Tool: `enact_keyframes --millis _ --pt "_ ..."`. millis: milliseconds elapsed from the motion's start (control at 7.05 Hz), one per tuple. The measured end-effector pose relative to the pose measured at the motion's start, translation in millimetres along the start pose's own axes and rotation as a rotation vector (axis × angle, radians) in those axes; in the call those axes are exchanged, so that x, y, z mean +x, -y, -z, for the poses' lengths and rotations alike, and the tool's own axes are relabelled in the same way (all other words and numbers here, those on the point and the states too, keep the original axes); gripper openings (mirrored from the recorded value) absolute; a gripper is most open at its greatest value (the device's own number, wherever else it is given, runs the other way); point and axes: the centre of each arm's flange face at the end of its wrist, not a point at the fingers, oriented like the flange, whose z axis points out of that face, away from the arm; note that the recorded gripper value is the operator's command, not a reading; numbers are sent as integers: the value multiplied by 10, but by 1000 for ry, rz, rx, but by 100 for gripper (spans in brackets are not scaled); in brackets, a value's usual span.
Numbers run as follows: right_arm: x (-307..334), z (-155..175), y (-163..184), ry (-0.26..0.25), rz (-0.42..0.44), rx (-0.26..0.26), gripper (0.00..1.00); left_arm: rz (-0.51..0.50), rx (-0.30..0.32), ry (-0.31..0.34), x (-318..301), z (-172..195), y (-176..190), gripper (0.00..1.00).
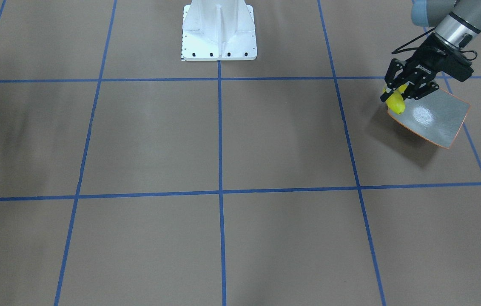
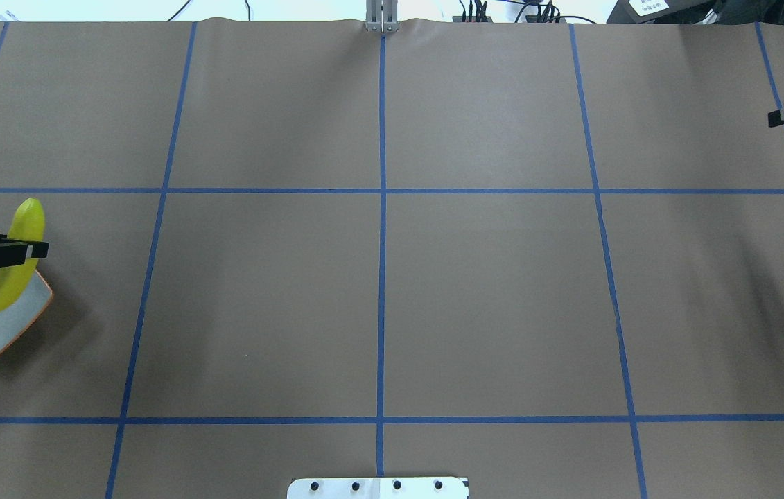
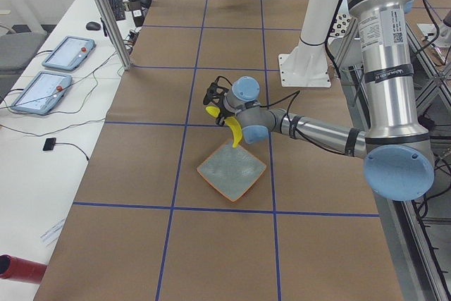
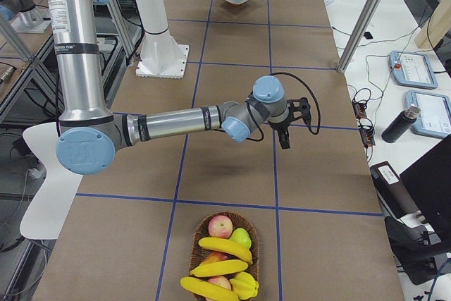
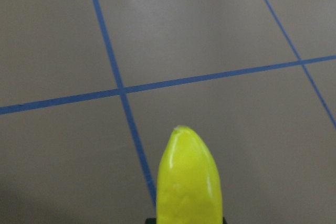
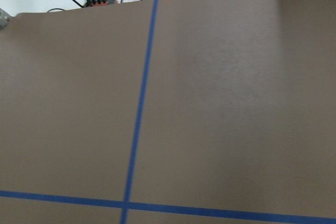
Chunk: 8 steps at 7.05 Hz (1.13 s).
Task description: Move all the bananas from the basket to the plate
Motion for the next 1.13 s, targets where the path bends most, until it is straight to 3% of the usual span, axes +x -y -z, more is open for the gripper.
enact_keyframes --millis 142,284,425,567,851,1135 --pt "439 4 -43 -29 53 -13 100 -60 -33 43 -279 -134 -115 0" --pt "848 45 -98 -39 99 -27 100 -109 -64 70 -486 -257 -211 20" --pt "1193 94 -161 -42 135 -38 100 -152 -88 85 -625 -340 -286 53" --pt "1431 119 -221 -46 159 -45 100 -180 -101 91 -692 -385 -324 75" --pt "1721 142 -333 -57 190 -58 100 -217 -95 106 -723 -415 -311 98" --pt "1945 252 -391 -74 208 -72 100 -253 -64 91 -655 -317 -145 99"
